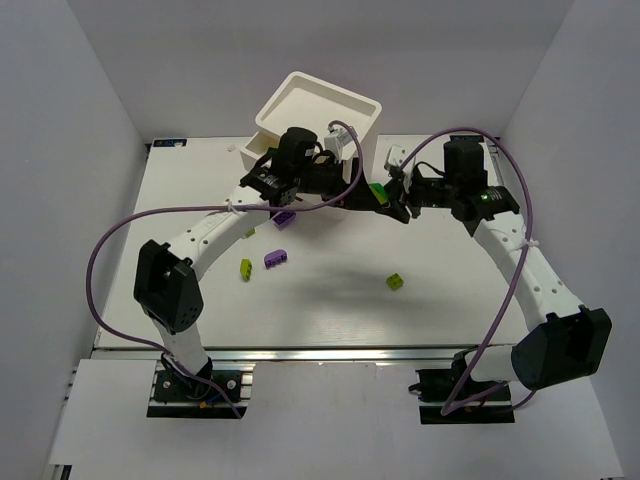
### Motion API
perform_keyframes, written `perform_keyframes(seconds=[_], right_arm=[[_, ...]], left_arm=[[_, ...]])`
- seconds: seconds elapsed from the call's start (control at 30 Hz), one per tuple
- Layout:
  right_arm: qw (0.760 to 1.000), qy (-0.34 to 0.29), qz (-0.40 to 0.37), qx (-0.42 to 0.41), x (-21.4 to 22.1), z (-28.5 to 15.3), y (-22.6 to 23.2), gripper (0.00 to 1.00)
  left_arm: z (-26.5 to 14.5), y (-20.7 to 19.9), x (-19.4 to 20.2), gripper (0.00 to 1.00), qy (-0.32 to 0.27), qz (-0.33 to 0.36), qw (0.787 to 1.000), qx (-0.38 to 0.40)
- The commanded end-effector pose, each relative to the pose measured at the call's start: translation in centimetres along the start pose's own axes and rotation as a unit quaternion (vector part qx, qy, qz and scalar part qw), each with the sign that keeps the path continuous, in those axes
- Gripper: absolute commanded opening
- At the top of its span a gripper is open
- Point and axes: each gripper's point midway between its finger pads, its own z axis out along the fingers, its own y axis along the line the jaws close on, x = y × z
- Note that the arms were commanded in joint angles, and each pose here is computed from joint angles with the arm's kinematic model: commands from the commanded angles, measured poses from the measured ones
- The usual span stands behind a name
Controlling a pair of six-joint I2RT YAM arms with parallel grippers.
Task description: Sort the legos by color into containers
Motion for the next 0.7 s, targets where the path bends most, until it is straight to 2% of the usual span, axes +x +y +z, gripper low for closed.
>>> perform_keyframes(seconds=[0.0, 0.2, 0.53, 0.67], right_arm=[[0.999, -0.017, -0.028, 0.015, -1.84, -0.21, -0.05, 0.25], [0.999, -0.01, -0.029, 0.017, -1.56, 0.13, 0.21, 0.25], [0.999, -0.001, -0.041, 0.016, -1.04, 0.28, 0.79, 0.24], [0.999, -0.001, -0.04, 0.021, -1.09, 0.36, 0.57, 0.24]], left_arm=[[-0.33, -0.65, -1.39, 0.93, -0.018, 0.026, 0.999, -0.014], [-0.17, -0.71, -1.43, 0.72, -0.02, 0.026, 0.999, -0.022], [-0.26, -1.18, -1.87, 0.7, -0.031, 0.026, 0.999, -0.015], [-0.07, -1.16, -1.4, 0.59, -0.022, 0.023, 0.999, -0.007]])
